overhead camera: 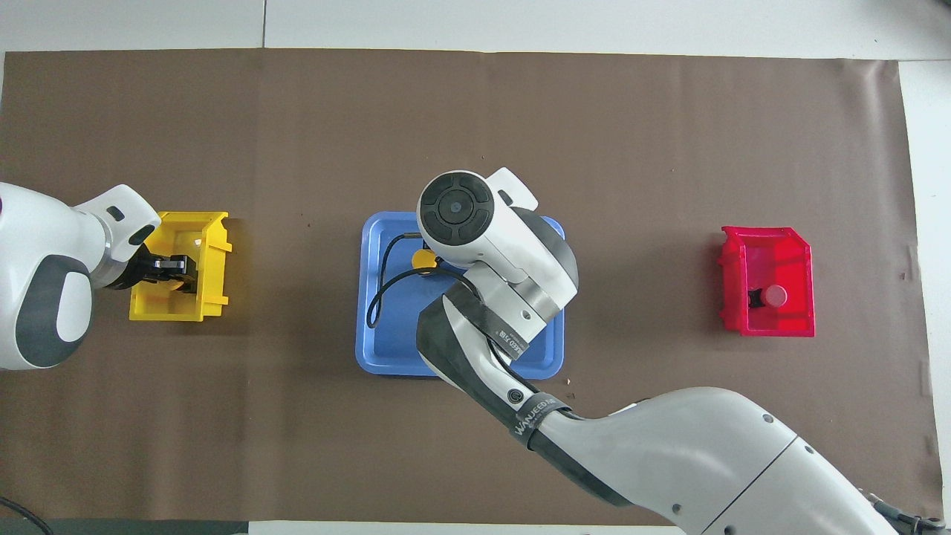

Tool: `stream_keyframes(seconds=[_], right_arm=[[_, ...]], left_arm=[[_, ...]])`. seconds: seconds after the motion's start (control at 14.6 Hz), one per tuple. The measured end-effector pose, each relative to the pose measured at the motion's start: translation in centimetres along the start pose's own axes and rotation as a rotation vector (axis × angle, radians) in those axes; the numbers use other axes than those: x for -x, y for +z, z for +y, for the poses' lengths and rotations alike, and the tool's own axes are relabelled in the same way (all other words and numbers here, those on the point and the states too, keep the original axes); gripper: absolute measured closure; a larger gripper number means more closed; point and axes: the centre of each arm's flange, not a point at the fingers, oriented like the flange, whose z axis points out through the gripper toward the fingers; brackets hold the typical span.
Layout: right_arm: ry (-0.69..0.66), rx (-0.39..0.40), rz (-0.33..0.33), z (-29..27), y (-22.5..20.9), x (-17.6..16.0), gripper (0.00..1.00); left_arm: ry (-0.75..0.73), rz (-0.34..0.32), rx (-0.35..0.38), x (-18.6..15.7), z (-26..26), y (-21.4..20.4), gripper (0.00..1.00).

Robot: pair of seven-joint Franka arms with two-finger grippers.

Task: Sort red and yellow buttons by color
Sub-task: 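Grasp the second red button with the right gripper while the left gripper releases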

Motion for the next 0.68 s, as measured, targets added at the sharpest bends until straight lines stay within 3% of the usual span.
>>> stream_keyframes(seconds=[0.07,0.34,0.55,0.68], right_arm=[[-0.002,0.000,-0.001,0.0,0.0,0.1,0.31],[0.000,0.008,-0.008,-0.4,0.3,1.0,0.34],[0.010,0.010,-0.005,0.0,0.2,0.7,0.59],[0.032,0.014,-0.004,1.0,-0.5,-0.3,0.59]], left_arm=[[0.012,-0.008,-0.001,-0.5,0.0,-1.6,0.40],[0.060,0.002,-0.008,-2.1,0.6,-12.4,0.02],[0.092,0.017,-0.013,-0.7,2.3,-22.0,0.00],[0.095,0.052,-0.009,-0.2,4.0,-25.0,0.00]])
